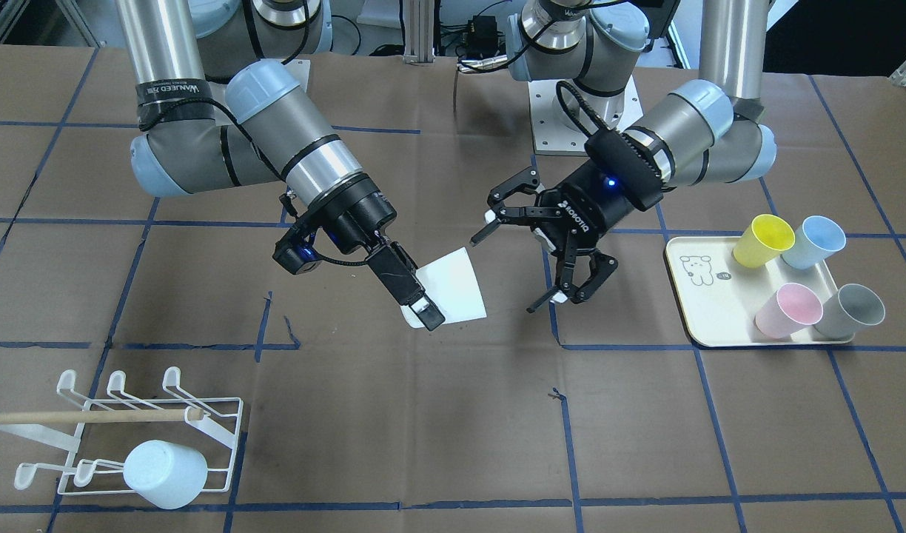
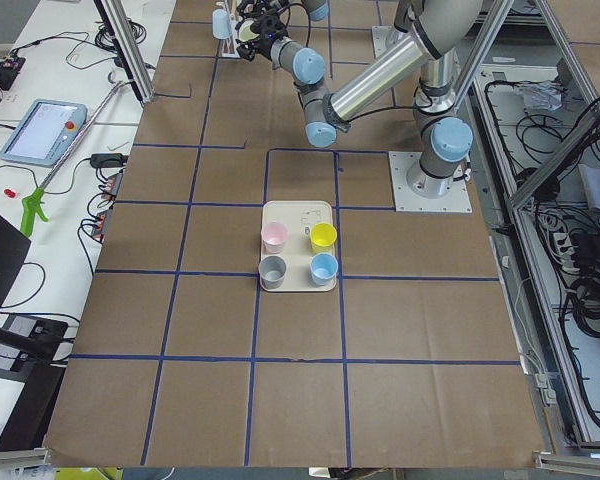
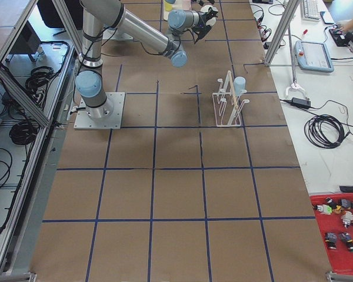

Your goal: Transfer IKEA cup to right arm and place on rack

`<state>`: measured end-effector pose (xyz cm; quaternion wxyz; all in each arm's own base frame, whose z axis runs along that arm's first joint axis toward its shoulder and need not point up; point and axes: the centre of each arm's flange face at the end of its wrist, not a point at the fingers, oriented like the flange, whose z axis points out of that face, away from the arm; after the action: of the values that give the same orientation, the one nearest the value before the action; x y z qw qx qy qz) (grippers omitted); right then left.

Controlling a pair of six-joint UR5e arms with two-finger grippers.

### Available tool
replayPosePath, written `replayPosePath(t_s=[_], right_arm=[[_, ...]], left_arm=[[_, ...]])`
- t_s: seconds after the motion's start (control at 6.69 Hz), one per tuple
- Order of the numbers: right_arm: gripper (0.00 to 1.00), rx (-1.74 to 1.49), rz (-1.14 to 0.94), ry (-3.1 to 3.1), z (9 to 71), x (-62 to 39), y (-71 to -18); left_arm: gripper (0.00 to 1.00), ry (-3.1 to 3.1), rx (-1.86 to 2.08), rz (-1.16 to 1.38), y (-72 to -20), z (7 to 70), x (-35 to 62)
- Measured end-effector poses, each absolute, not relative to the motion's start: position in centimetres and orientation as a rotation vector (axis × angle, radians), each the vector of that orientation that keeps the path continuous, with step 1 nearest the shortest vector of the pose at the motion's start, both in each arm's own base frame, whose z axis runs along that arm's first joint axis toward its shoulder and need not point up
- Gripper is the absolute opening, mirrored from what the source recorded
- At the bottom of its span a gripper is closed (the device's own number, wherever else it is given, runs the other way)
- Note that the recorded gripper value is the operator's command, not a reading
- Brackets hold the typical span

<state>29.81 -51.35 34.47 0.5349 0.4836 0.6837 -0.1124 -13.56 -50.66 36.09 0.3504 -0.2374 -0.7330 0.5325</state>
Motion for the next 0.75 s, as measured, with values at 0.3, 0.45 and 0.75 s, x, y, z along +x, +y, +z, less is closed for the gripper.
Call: replayPosePath(t_s=[0.3,0.45,0.75], right_arm=[[0.21,1.151,-0.27,1.628,34.5,29.8,-51.4],[0.21,1.153,-0.278,1.624,34.5,29.4,-51.6],[0.18,1.155,-0.365,1.624,34.8,26.1,-53.3]], left_arm=[[0.98,-1.93,-0.537,1.39,-51.7,36.2,-9.3],[0.98,-1.992,-0.465,1.376,-52.6,36.5,-7.9],[0.98,-2.282,-0.219,1.301,-55.3,38.9,-5.5]])
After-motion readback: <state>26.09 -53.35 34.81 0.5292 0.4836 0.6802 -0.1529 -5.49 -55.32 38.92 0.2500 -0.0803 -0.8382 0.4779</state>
